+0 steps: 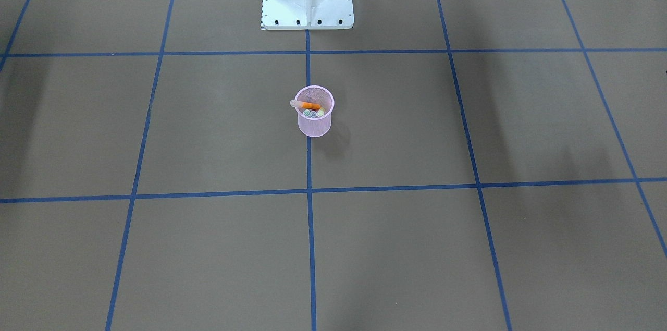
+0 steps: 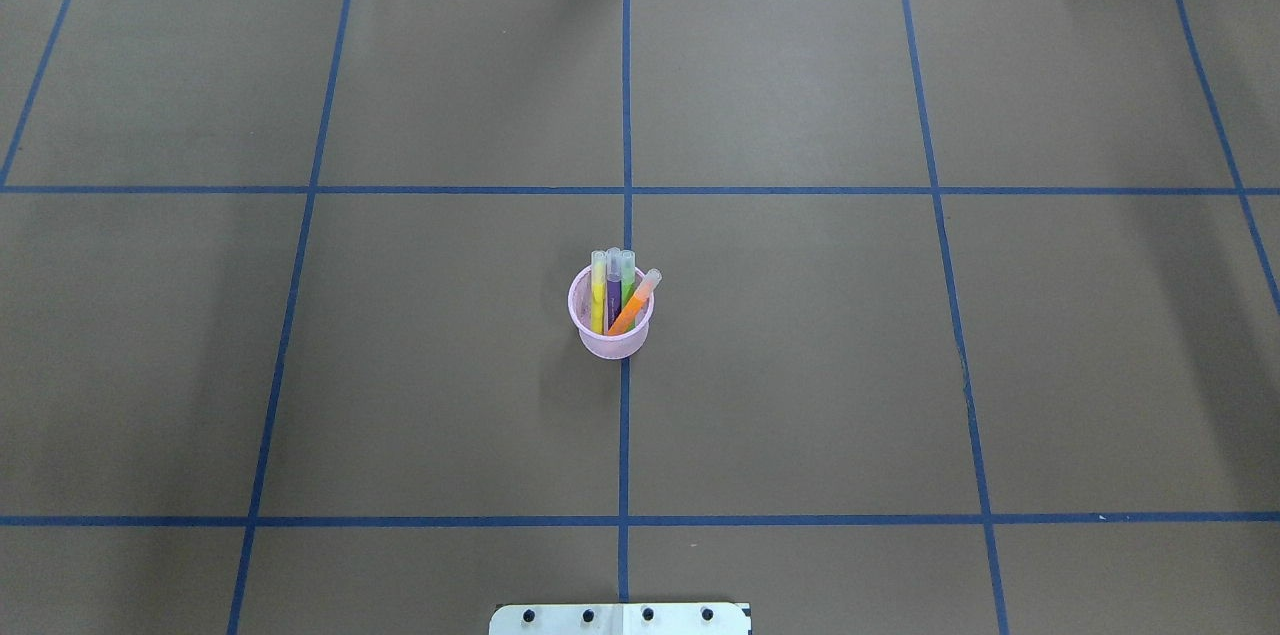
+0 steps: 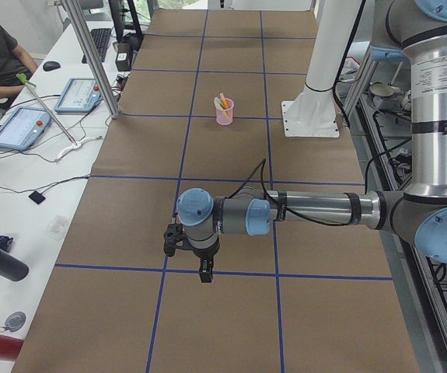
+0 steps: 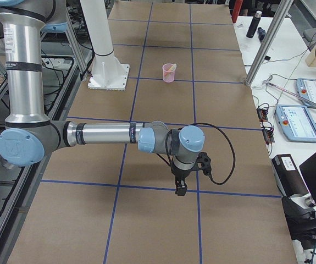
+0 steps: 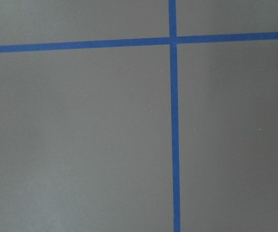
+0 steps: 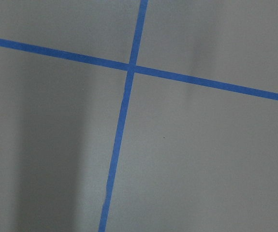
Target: Collect pens into pen holder
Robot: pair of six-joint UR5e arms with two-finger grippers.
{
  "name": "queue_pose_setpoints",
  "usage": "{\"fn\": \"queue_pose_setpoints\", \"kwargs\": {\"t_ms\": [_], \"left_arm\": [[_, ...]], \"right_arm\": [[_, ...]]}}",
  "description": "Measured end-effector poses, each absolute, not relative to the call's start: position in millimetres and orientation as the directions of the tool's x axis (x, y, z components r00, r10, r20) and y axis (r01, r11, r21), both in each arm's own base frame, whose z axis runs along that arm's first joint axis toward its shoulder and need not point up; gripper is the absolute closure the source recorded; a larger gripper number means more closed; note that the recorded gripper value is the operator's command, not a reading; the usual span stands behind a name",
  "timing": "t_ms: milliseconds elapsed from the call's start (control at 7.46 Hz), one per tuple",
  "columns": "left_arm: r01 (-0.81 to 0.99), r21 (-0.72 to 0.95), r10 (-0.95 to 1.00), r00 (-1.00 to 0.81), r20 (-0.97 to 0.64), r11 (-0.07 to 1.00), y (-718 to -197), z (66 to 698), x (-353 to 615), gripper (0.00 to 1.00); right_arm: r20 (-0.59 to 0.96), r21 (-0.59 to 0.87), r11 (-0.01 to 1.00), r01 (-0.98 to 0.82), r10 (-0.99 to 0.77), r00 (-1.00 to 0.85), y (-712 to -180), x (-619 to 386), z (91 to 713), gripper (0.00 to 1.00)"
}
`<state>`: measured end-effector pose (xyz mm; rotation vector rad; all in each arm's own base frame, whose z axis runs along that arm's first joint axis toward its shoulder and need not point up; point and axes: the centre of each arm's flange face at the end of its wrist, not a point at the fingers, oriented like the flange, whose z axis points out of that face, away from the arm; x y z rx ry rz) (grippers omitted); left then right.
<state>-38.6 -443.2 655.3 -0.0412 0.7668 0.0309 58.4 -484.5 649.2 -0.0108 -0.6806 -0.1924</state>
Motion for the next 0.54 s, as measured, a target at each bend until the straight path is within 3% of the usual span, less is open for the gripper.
{"fn": "queue_pose_setpoints", "kwargs": {"t_ms": [536], "left_arm": [[-0.041, -0.017, 0.018, 0.721, -0.692, 0.999, -445.2, 651.8, -39.5, 0.00]], "right_arm": [[0.626, 0.053, 0.982, 0.181, -0.174, 0.760, -484.6, 58.3, 649.1, 0.00]]}}
